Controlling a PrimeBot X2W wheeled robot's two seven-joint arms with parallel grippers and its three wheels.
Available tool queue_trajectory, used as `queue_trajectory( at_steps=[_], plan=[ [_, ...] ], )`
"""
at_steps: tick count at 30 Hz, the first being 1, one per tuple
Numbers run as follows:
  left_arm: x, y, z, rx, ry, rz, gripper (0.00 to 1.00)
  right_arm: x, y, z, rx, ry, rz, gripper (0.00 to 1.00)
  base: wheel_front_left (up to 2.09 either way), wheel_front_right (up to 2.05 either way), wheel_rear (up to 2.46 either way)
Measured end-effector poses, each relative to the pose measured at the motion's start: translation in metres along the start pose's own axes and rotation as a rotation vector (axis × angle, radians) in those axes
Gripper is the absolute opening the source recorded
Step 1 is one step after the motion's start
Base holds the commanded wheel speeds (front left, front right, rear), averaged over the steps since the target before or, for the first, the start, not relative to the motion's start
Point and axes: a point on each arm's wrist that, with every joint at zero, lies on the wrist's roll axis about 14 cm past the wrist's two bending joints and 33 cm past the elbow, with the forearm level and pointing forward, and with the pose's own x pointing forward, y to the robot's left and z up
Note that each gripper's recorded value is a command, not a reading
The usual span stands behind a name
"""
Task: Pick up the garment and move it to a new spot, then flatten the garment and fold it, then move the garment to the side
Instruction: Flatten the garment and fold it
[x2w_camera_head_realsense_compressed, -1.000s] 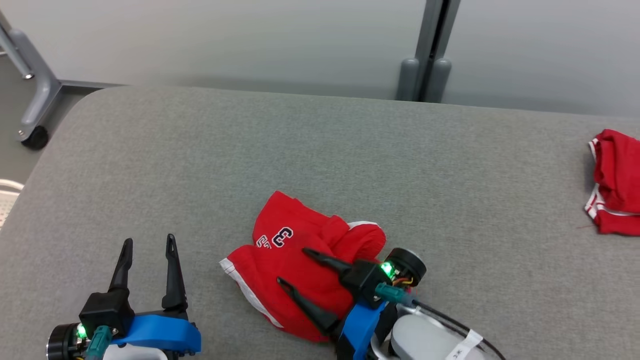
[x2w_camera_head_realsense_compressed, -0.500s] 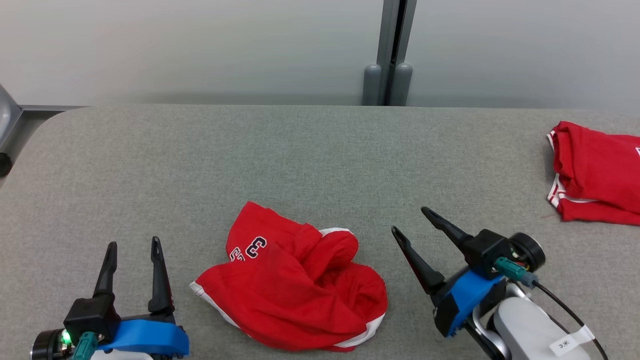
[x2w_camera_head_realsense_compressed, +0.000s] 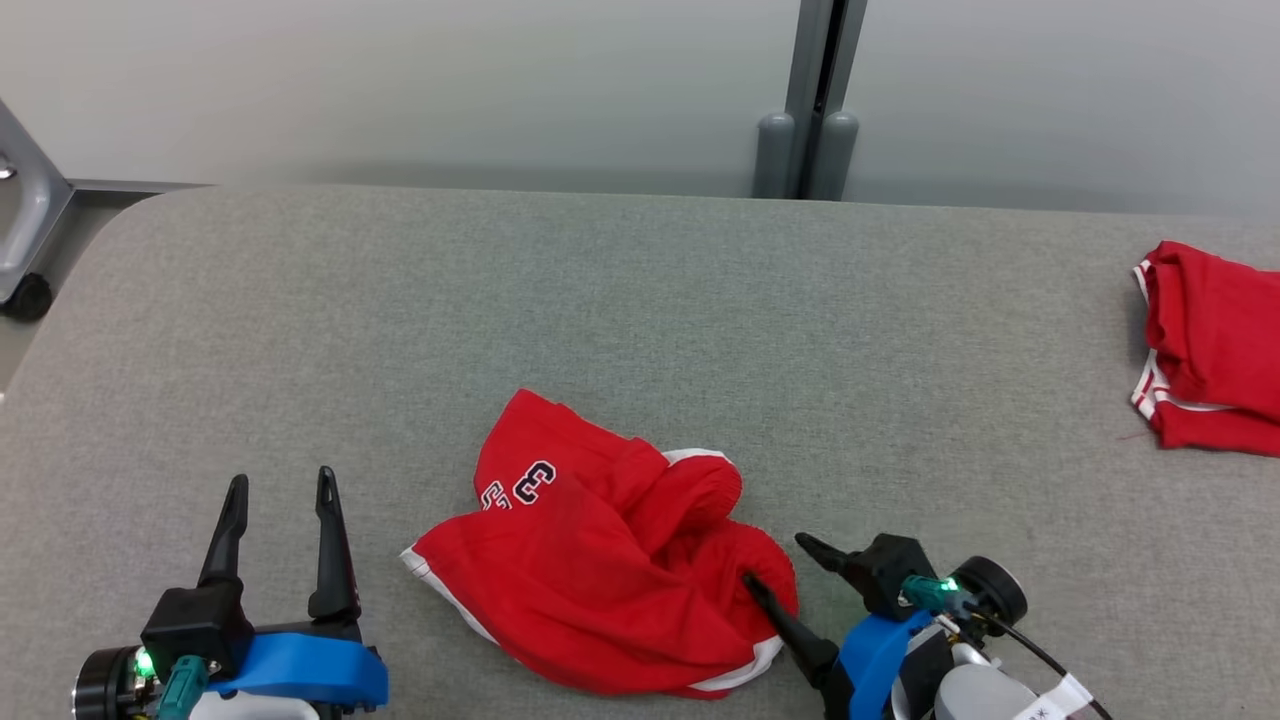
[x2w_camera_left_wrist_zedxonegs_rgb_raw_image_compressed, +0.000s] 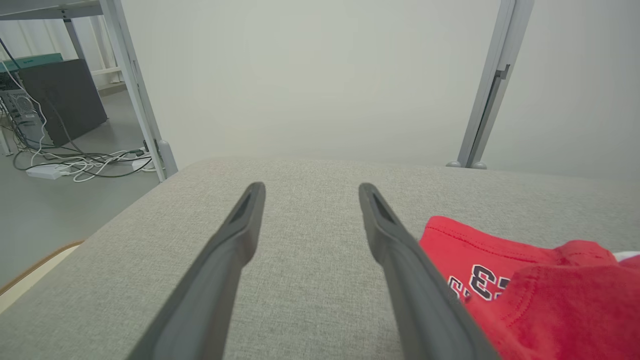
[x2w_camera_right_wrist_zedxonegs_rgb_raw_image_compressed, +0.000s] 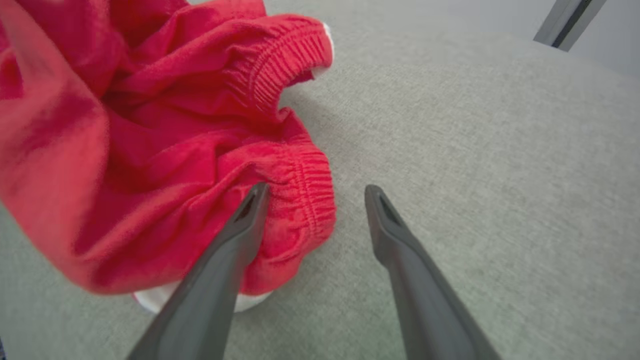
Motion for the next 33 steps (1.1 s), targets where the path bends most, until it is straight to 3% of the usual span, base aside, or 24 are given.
queue_trajectory(
  at_steps=[4,5,6,7,15,22,27,28,29,30,33],
  plan=[
    [0.001,0.002,0.000,0.000,0.000,0.009,1.00,0.005,0.006,-0.018,0.007,0.077,0.020,1.00,0.00,0.00,0.00],
    [0.000,0.003,-0.001,0.000,0.002,0.010,1.00,0.006,0.008,-0.022,0.007,0.095,0.026,0.85,0.00,0.00,0.00],
    [0.000,0.003,-0.001,0.000,0.004,0.012,1.00,0.007,0.009,-0.023,0.017,0.092,0.027,0.34,0.00,0.00,0.00],
    [0.000,0.003,-0.001,0.000,0.005,0.013,1.00,0.008,0.009,-0.021,0.022,0.083,0.027,0.00,0.00,0.00,0.00],
    [-0.004,0.001,0.000,-0.006,0.000,0.003,1.00,-0.007,-0.030,0.004,0.100,-0.057,-0.107,0.00,0.00,0.00,0.00],
    [-0.001,-0.014,0.000,-0.017,0.000,-0.037,1.00,-0.066,-0.072,-0.018,0.172,-0.091,-0.288,0.00,0.00,0.00,0.00],
    [0.003,-0.024,-0.001,-0.023,0.000,-0.066,1.00,-0.104,-0.084,-0.039,0.227,-0.048,-0.388,0.00,0.00,0.00,0.00],
    [0.004,-0.026,0.000,-0.026,-0.001,-0.071,1.00,-0.109,-0.082,-0.042,0.234,-0.035,-0.393,0.12,0.00,0.00,0.00],
    [0.005,-0.029,0.000,-0.027,-0.002,-0.077,1.00,-0.113,-0.081,-0.044,0.235,-0.028,-0.399,0.62,0.00,0.00,0.00],
    [0.005,-0.030,0.000,-0.027,-0.002,-0.079,1.00,-0.116,-0.079,-0.043,0.233,-0.031,-0.402,1.00,0.00,0.00,0.00],
    [0.006,-0.031,0.000,-0.026,-0.002,-0.084,1.00,-0.117,-0.081,-0.020,0.206,-0.089,-0.407,1.00,0.00,0.00,0.00]
  ],
)
